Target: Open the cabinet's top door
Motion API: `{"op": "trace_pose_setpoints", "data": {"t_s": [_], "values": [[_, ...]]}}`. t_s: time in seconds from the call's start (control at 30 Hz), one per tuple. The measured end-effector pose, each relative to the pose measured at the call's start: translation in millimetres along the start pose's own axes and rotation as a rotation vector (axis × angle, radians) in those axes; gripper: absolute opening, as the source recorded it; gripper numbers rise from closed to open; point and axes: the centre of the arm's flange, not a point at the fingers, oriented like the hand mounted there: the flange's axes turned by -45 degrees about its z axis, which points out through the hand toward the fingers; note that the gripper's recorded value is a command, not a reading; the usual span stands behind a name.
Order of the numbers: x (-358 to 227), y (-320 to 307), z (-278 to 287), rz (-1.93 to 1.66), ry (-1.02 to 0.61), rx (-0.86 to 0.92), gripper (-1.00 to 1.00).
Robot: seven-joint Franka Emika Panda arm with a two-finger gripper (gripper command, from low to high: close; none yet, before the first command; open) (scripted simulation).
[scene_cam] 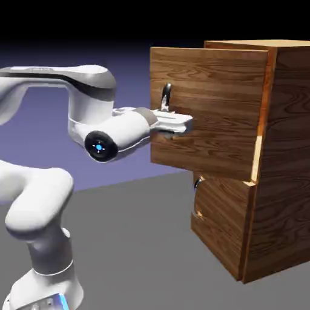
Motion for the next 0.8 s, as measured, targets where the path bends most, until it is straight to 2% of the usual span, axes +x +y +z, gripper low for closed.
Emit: {"op": "trace_pose_setpoints", "data": {"t_s": [0.47, 0.8], "values": [[0, -79, -84, 0.000, 0.000, -0.418, -1.00], [0, -145, -118, 0.000, 0.000, -0.682, -1.00]]}}
